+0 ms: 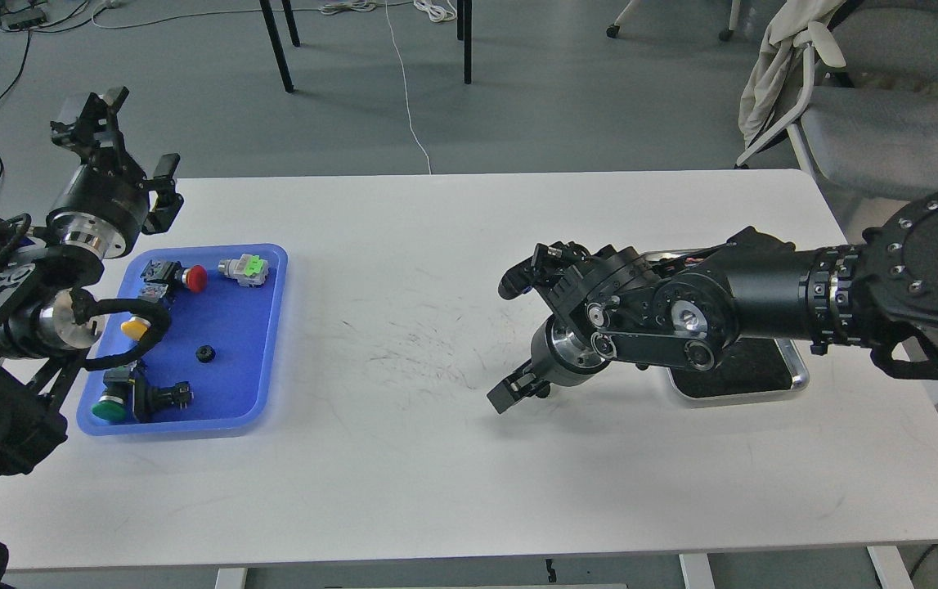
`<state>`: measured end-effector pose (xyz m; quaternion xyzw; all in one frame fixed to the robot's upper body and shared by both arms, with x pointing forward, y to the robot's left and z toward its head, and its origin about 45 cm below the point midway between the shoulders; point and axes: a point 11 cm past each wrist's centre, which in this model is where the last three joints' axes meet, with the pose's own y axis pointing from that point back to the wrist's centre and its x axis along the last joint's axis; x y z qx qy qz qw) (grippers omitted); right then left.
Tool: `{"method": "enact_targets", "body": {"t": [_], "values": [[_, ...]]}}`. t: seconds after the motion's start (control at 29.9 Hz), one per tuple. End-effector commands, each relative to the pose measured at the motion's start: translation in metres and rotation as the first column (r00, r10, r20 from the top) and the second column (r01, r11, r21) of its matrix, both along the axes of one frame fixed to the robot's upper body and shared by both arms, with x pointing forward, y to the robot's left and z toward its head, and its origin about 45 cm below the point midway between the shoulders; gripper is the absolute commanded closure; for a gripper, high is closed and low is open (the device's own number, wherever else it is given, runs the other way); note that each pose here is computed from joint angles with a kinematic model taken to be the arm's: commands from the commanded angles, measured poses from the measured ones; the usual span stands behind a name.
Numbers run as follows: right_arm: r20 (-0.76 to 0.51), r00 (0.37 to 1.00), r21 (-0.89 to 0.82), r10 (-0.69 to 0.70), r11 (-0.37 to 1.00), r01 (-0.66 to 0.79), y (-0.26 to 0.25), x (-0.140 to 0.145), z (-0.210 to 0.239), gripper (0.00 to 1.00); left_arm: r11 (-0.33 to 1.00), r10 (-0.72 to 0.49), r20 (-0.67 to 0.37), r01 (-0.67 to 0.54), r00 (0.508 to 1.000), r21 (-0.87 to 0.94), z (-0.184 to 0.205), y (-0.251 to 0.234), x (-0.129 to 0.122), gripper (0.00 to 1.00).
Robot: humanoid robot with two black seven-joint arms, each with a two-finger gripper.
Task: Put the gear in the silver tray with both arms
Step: 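Reach the right gripper down to the black gear and grasp it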
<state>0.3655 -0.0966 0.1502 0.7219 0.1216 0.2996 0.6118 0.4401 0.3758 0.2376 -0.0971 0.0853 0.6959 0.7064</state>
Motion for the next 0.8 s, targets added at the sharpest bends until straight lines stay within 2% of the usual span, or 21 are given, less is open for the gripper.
{"method": "enact_targets", "body": {"t": [0.0,0.27,0.54,0.77], "values": [[-0.003,1.000,0.002,-0.002,1.000,0.002,0.000,0.000,0.000,0.05,1.000,0.003,0.005,-0.003,1.000,0.003,0.001,0.002,0.000,0.02],[-0.064,0.997,0.032,-0.050,0.998,0.052,0.001,-0.012,-0.012,0.07,1.000,0.016,0.009,-0.016,1.000,0.010,0.004,0.010,-0.001,0.02],[-0.041,0.997,-0.004,-0.070,0.998,0.070,-0.004,-0.009,-0.012,0.08,1.000,0.019,0.013,-0.019,1.000,0.012,0.006,0.012,-0.002,0.02],[-0.048,0.986,-0.023,-0.157,0.987,0.156,-0.011,-0.007,-0.012,0.09,1.000,0.017,0.012,-0.017,1.000,0.012,0.005,0.011,-0.001,0.02]]}}
